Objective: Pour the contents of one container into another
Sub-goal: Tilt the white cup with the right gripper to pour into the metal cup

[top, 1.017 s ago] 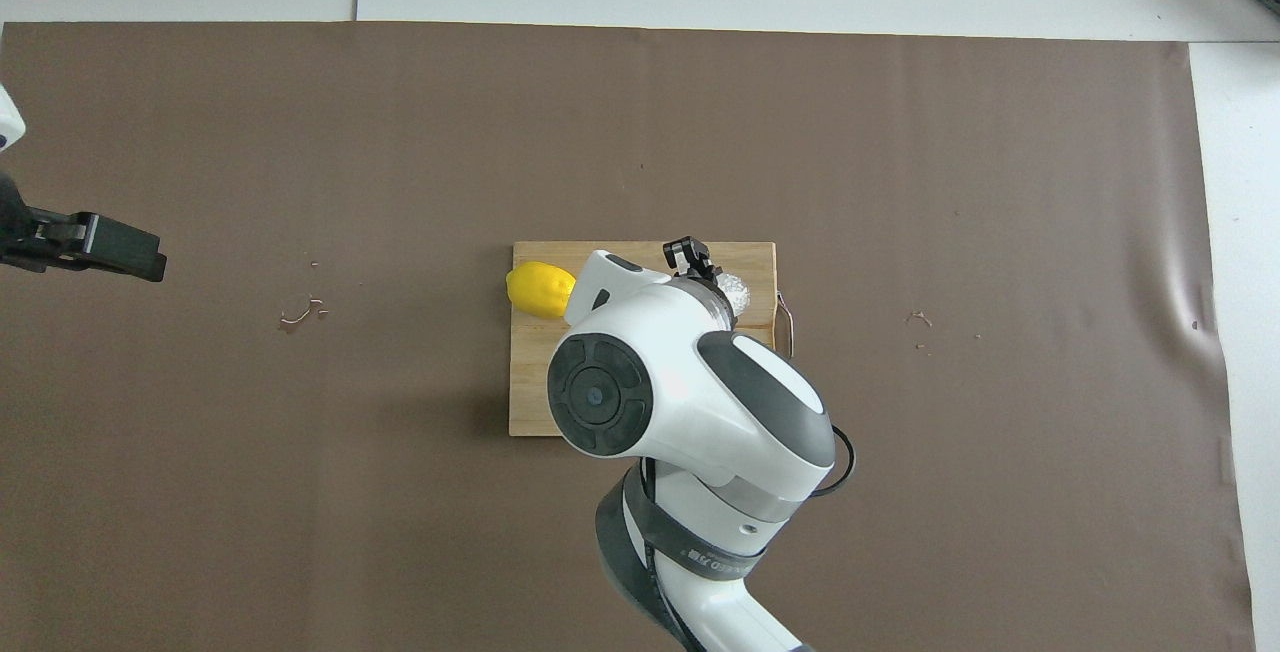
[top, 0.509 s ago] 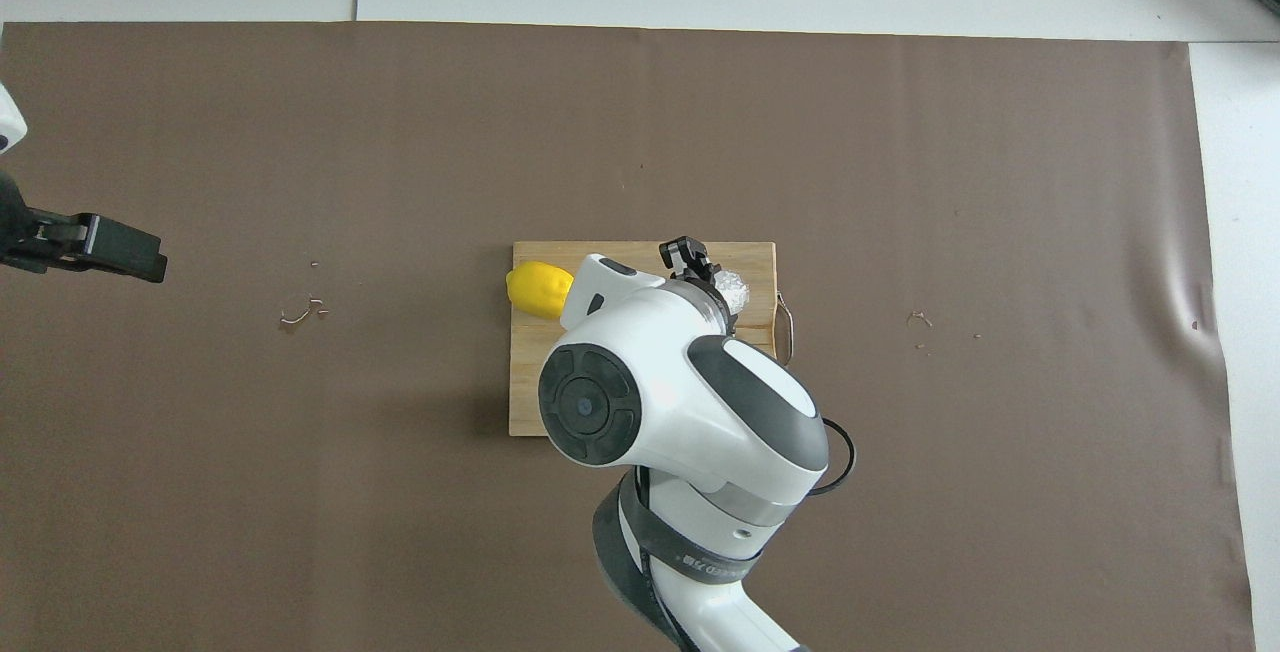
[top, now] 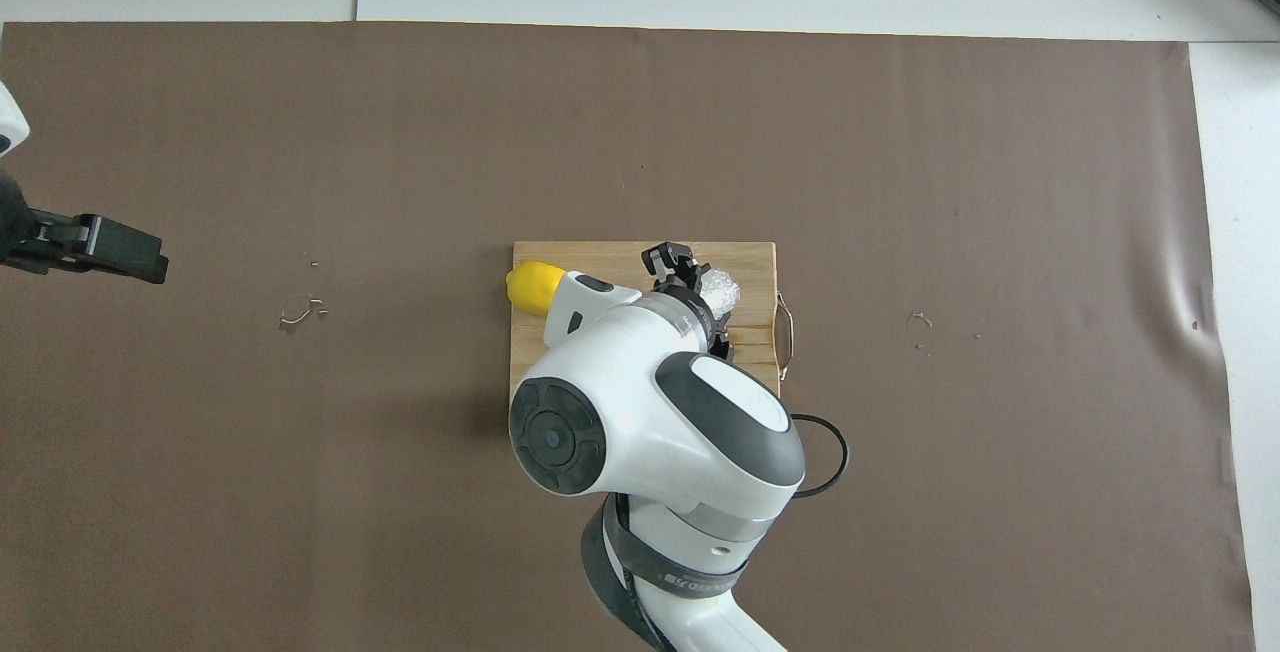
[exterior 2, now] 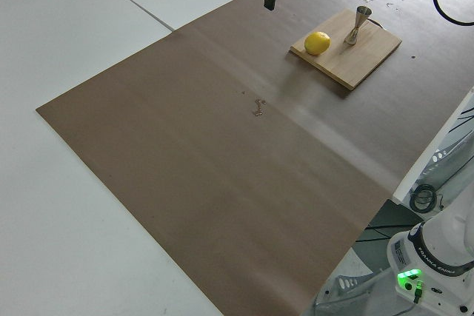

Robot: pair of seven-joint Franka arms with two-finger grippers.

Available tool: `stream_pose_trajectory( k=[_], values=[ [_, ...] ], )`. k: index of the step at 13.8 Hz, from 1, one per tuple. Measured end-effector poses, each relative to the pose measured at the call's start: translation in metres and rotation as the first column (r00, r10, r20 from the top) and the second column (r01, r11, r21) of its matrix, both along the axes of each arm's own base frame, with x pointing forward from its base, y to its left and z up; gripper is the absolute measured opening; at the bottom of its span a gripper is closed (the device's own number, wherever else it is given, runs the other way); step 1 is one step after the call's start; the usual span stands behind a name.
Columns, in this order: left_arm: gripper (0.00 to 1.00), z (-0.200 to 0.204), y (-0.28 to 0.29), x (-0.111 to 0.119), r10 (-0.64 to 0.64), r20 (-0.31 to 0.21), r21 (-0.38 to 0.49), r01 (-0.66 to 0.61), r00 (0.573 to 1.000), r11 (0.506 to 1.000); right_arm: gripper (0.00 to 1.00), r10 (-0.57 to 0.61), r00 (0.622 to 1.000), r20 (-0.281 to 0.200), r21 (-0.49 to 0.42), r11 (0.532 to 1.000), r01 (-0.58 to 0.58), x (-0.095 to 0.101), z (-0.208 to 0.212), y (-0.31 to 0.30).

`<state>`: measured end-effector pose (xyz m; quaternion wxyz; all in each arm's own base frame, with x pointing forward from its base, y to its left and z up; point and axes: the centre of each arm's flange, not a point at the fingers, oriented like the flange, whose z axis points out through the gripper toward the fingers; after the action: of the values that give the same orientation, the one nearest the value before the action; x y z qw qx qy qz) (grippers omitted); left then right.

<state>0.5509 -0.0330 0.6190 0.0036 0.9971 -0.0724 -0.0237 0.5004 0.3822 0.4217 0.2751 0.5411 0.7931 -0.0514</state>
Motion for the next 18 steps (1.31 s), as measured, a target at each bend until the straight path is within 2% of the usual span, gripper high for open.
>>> stream_pose_trajectory(
  k=[6, 9, 18],
  values=[
    [1.0, 0.0, 0.0, 0.0, 0.0, -0.001, 0.0, 0.0, 1.0, 1.0, 0.5, 0.042, 0.999, 0.02, -0.055, 0.998, -0.041, -0.002, -0.009, 0.006],
    [1.0, 0.0, 0.0, 0.0, 0.0, -0.001, 0.0, 0.0, 1.0, 1.0, 0.5, 0.063, 0.998, 0.013, -0.083, 0.995, -0.062, -0.006, -0.021, 0.011],
    [1.0, 0.0, 0.0, 0.0, 0.0, -0.001, 0.0, 0.0, 1.0, 1.0, 0.5, 0.069, 0.997, 0.02, -0.121, 0.99, -0.066, -0.007, -0.022, 0.01]
  ],
)
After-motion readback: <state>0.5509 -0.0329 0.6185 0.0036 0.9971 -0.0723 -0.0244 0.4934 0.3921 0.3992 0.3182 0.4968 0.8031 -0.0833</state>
